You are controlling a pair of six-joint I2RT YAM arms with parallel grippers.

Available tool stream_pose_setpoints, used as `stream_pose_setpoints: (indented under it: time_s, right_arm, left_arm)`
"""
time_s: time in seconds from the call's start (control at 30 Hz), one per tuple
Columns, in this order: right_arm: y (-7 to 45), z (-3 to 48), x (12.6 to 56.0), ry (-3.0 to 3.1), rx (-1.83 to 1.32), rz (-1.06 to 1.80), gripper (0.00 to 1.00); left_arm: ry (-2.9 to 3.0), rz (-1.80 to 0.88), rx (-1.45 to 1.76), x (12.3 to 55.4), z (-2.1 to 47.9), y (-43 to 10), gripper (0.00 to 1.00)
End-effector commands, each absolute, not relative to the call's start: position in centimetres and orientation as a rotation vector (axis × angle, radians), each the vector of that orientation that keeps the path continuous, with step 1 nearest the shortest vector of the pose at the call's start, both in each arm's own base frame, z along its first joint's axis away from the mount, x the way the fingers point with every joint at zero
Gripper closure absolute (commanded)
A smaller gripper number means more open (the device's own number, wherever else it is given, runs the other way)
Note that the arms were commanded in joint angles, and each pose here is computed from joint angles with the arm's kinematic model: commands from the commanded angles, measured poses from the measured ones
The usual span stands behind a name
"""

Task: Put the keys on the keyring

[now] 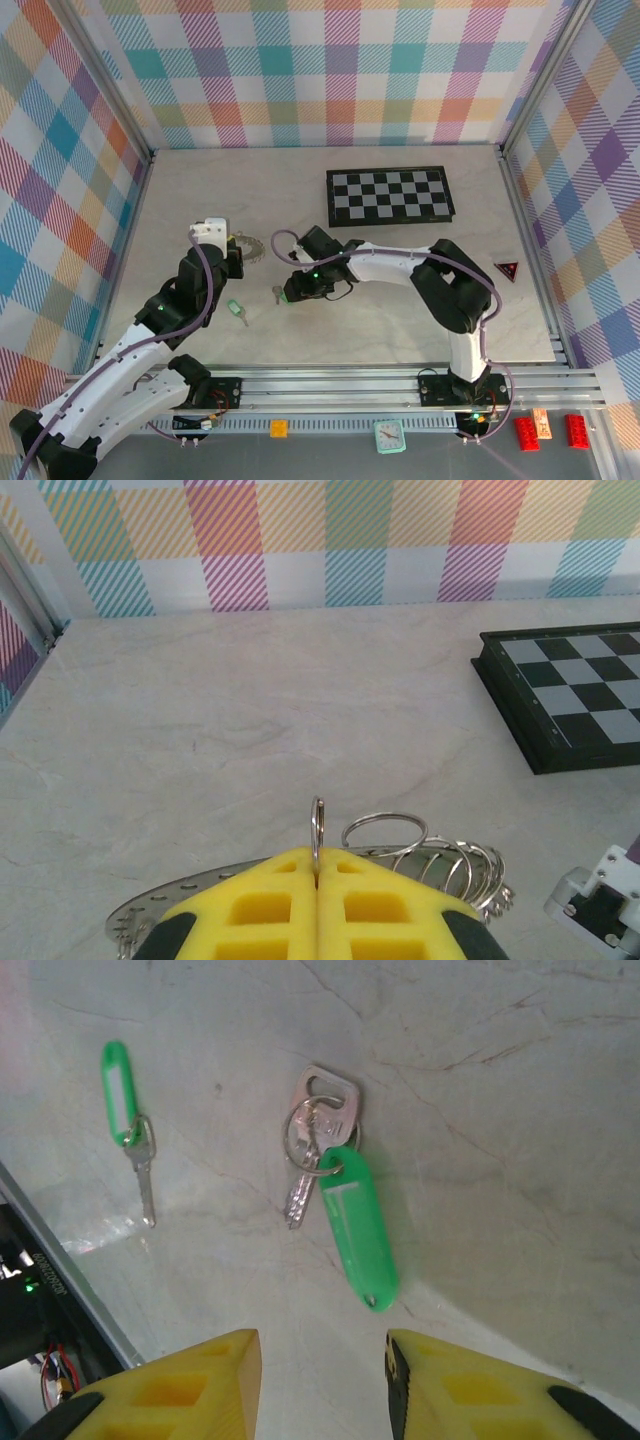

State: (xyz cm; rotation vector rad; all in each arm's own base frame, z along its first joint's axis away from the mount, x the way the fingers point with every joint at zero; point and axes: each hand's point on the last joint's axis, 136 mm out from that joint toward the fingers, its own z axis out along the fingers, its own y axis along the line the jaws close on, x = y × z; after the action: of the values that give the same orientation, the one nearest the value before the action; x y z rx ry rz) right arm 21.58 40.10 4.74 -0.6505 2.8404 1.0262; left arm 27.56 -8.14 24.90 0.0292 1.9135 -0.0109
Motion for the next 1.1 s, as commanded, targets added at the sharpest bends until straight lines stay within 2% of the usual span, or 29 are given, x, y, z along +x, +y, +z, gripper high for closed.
stream_pose_setpoints:
  time_s: [0.0, 0.27, 0.67, 1.07]
  right_arm:
    - [40.3, 4.3, 20.9, 2.898, -0.655, 1.014, 0.63]
    - [40.7, 3.1, 21.1, 2.920, -0.650, 1.003, 0.64]
    - [41.8, 3.0, 21.1, 2.910, -0.686, 1.067, 0.75]
    - [41.3, 3.2, 20.6, 2.900, -0.712, 1.071, 0.96]
  left_arm:
    - [1.868, 0.011, -0.030, 27.4, 26.3, -6.9, 1.00]
    - [1.870, 0.009, -0.004, 27.4, 26.2, -7.1, 1.00]
    - [1.870, -0.011, 0.015, 27.4, 26.2, -7.5, 1.00]
    - [1.878, -0.026, 0.034, 27.4, 26.0, -7.9, 1.00]
